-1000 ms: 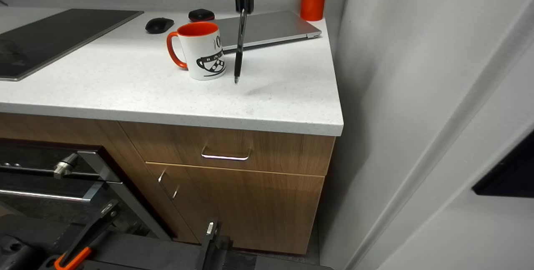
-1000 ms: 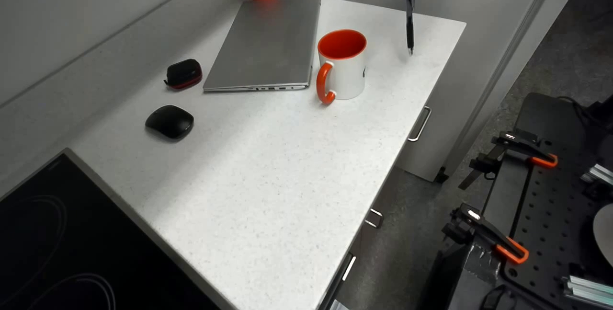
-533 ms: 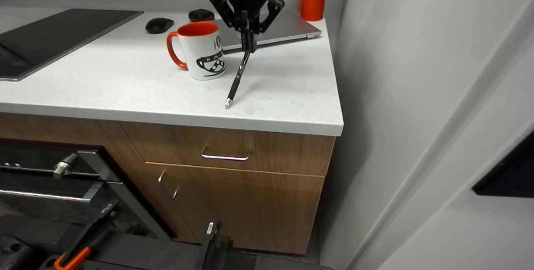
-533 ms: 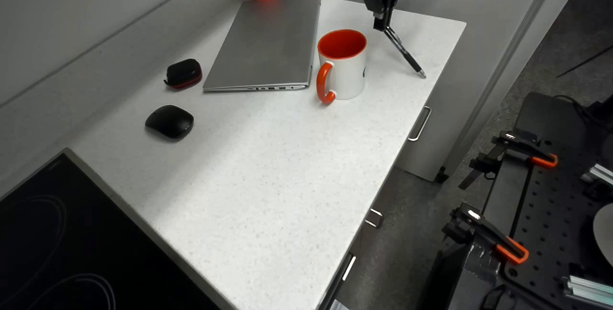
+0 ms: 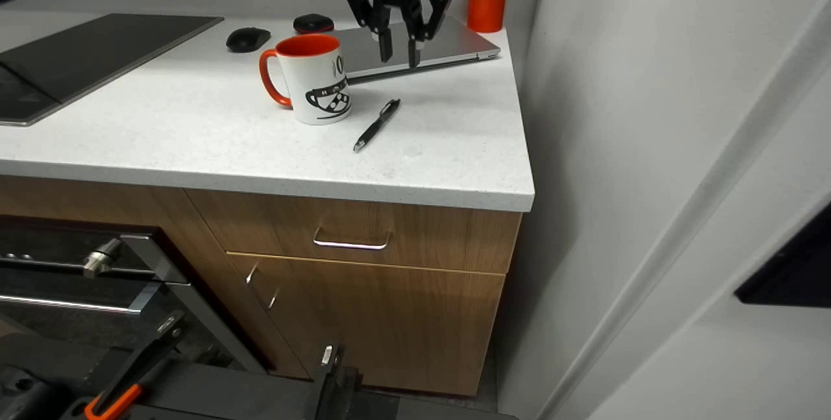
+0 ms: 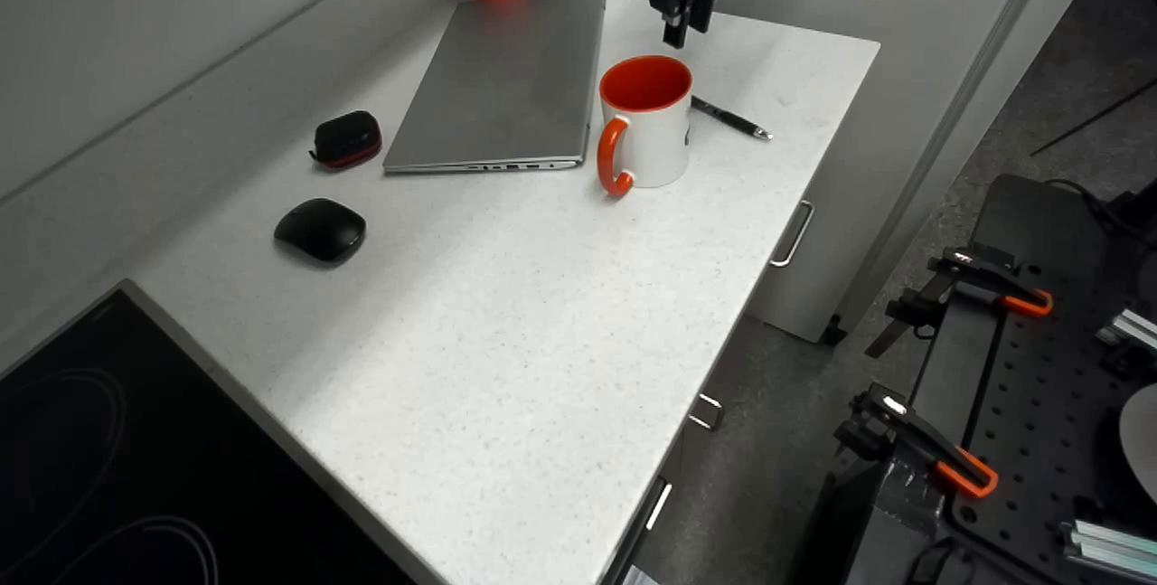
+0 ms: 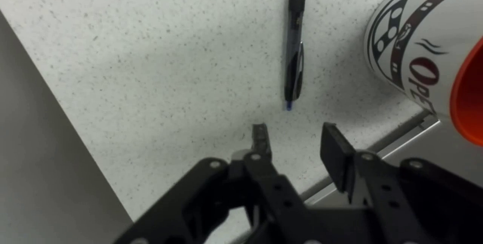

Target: Remove the black pen from the white and red mug

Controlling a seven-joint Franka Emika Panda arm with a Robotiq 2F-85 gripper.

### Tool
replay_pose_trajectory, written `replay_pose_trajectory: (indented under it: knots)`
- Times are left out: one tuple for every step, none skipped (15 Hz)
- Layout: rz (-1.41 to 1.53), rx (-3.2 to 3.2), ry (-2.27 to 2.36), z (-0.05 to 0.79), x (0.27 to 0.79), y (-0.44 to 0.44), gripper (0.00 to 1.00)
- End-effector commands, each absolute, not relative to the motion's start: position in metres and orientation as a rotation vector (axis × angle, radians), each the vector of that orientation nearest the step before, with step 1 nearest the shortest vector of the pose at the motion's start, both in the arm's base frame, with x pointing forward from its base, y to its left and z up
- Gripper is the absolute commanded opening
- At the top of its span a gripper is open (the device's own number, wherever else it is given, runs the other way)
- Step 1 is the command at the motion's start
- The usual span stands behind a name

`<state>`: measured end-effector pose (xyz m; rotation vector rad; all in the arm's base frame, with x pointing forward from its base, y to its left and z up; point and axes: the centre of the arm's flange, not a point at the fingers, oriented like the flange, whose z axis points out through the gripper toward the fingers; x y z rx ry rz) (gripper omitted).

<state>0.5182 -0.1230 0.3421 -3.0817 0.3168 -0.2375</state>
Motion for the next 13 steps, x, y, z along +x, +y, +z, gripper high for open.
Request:
replay_pose_trajectory:
  knots:
    - [-0.315, -3.056, 0.352, 0.3495, 0.5250, -0.1225, 0.73]
    - [-0.321, -3.051, 0.354, 0.3511, 0.5251, -0.1223, 0.82]
    - [-0.323, -3.044, 0.351, 0.3529, 0.5253, -0.1221, 0.89]
    - [-0.327, -3.040, 0.354, 0.3545, 0.5257, -0.1217, 0.97]
    - [-0.330, -3.035, 0.354, 0.3560, 0.5263, -0.1211, 1.00]
    - [-0.329, -3.029, 0.349, 0.3580, 0.5266, -0.1200, 1.00]
    - [-0.321, -3.021, 0.339, 0.3595, 0.5264, -0.1189, 1.00]
    - [-0.295, -3.045, 0.350, 0.3530, 0.5244, -0.1208, 1.00]
    - [-0.295, -3.044, 0.349, 0.3532, 0.5245, -0.1205, 1.00]
    - [-0.293, -3.044, 0.349, 0.3524, 0.5242, -0.1205, 1.00]
    - [-0.290, -3.044, 0.350, 0.3517, 0.5240, -0.1206, 1.00]
    - [-0.289, -3.044, 0.350, 0.3514, 0.5239, -0.1206, 1.00]
    - [-0.289, -3.044, 0.350, 0.3514, 0.5239, -0.1206, 1.00]
